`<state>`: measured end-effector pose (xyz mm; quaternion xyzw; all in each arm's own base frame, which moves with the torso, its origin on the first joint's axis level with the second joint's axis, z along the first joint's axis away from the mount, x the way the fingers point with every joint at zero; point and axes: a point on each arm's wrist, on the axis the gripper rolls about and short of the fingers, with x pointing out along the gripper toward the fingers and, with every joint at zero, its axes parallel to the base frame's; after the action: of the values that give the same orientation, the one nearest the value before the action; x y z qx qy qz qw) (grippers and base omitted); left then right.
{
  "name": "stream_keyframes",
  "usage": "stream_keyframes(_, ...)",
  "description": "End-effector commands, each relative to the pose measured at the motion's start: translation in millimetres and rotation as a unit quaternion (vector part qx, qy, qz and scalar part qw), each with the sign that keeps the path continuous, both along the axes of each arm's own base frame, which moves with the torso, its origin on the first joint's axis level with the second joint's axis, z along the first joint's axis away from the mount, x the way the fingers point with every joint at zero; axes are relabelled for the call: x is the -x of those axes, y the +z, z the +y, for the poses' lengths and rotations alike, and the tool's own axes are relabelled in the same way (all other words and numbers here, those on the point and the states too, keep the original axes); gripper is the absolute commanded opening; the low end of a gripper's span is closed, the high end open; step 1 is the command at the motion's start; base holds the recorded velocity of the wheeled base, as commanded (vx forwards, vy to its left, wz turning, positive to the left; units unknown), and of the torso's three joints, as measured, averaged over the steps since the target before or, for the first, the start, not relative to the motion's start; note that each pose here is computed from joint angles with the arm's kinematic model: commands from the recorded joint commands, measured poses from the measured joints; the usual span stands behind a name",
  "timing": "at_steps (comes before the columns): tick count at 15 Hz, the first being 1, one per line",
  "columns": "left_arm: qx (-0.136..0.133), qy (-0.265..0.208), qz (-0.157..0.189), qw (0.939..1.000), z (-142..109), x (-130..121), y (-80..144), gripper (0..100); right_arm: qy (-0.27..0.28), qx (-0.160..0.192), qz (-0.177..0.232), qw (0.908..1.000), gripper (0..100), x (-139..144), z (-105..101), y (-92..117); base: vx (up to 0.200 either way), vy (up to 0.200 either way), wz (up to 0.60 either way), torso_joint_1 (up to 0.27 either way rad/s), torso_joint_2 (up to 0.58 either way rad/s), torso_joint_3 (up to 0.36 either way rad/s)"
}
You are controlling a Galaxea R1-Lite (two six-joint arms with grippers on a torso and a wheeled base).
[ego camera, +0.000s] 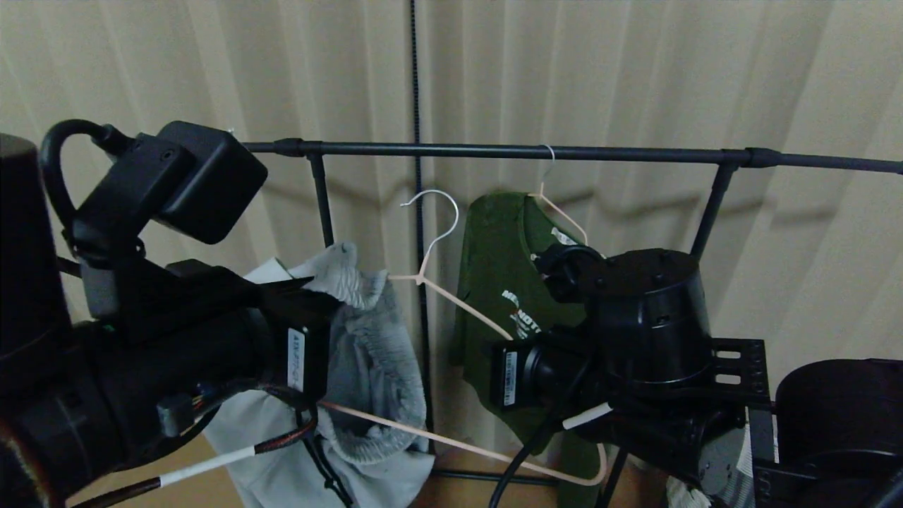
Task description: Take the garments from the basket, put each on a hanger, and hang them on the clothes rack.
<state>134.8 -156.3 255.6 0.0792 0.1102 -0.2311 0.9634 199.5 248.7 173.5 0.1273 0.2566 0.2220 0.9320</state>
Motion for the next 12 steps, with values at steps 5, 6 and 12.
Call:
stream_keyframes(5, -0.013, -0.051, 0.015, 0.9985, 11, 8, -18, 0, 0.004, -0.022, -0.030, 0.9993, 0, 3, -4, 11, 0.000, 0.000, 0.00, 0.000, 0.00, 0.000)
stream_keyframes(6, -0.022, -0.054, 0.011, 0.9982, 13, 10, -20, 0, 0.004, -0.025, -0.033, 0.9991, 0, 5, -6, 14, 0.000, 0.000, 0.00, 0.000, 0.00, 0.000)
stream_keyframes(12, -0.033, -0.055, 0.009, 0.9979, 18, 13, -24, 0, 0.017, -0.028, -0.091, 0.9953, 0, 16, -21, 16, 0.000, 0.000, 0.00, 0.000, 0.00, 0.000)
